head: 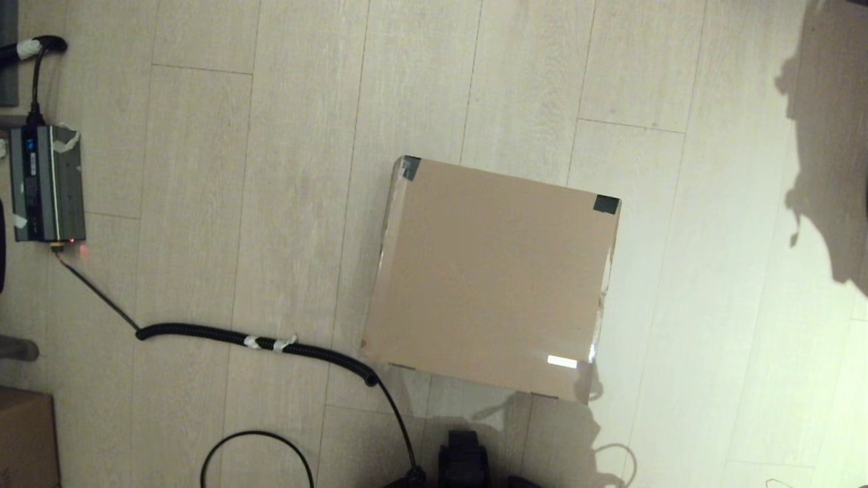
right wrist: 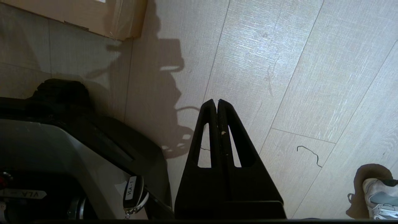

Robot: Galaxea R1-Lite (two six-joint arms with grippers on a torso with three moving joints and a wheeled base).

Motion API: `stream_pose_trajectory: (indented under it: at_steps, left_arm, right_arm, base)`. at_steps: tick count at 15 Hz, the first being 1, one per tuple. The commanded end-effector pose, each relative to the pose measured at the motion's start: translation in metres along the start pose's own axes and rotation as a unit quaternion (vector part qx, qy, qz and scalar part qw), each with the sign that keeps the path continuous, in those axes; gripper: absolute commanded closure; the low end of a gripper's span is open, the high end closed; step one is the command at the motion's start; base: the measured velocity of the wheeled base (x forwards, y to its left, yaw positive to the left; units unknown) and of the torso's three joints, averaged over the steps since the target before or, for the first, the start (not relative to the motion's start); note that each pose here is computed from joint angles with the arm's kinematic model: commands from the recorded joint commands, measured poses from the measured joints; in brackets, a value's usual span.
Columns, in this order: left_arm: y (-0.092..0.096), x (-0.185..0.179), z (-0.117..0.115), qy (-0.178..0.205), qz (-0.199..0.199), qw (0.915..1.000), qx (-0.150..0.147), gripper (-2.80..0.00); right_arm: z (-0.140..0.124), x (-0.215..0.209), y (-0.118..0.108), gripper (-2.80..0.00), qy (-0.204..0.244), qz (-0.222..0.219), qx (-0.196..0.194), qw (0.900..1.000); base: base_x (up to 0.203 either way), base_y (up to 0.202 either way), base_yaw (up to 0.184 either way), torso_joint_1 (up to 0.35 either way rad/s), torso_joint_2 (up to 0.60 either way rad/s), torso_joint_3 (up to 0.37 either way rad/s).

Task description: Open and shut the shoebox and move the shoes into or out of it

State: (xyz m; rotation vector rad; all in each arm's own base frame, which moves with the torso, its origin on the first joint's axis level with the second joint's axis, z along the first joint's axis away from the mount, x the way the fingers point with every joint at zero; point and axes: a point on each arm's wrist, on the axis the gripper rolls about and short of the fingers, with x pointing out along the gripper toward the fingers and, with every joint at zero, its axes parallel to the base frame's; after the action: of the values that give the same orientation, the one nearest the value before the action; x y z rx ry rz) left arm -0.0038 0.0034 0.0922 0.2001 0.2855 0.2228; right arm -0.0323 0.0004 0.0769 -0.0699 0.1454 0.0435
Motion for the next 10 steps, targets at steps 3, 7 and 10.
stream_pose_trajectory:
  at_steps: [3, 7, 10]
  left_arm:
    - [-0.006, 0.005, -0.005, -0.034, -0.083, 0.9958, -0.019, 0.0]
    - [-0.005, 0.003, 0.006, -0.095, -0.114, 0.9882, -0.037, 0.0]
    - [-0.007, 0.003, 0.006, -0.103, -0.154, 0.9826, -0.018, 0.0]
  right_arm:
    - [-0.001, 0.0, 0.0, 0.0, 0.003, -0.003, -0.002, 1.0]
    - [-0.001, 0.0, 0.0, 0.0, 0.003, -0.007, 0.001, 1.0]
    - [-0.001, 0.001, 0.0, 0.0, 0.003, -0.004, -0.002, 1.0]
  base:
    - [0.0, 0.0, 0.0, 0.0, 0.0, 0.0]
    - [0.0, 0.0, 0.0, 0.0, 0.0, 0.0]
    - [0.0, 0.0, 0.0, 0.0, 0.0, 0.0]
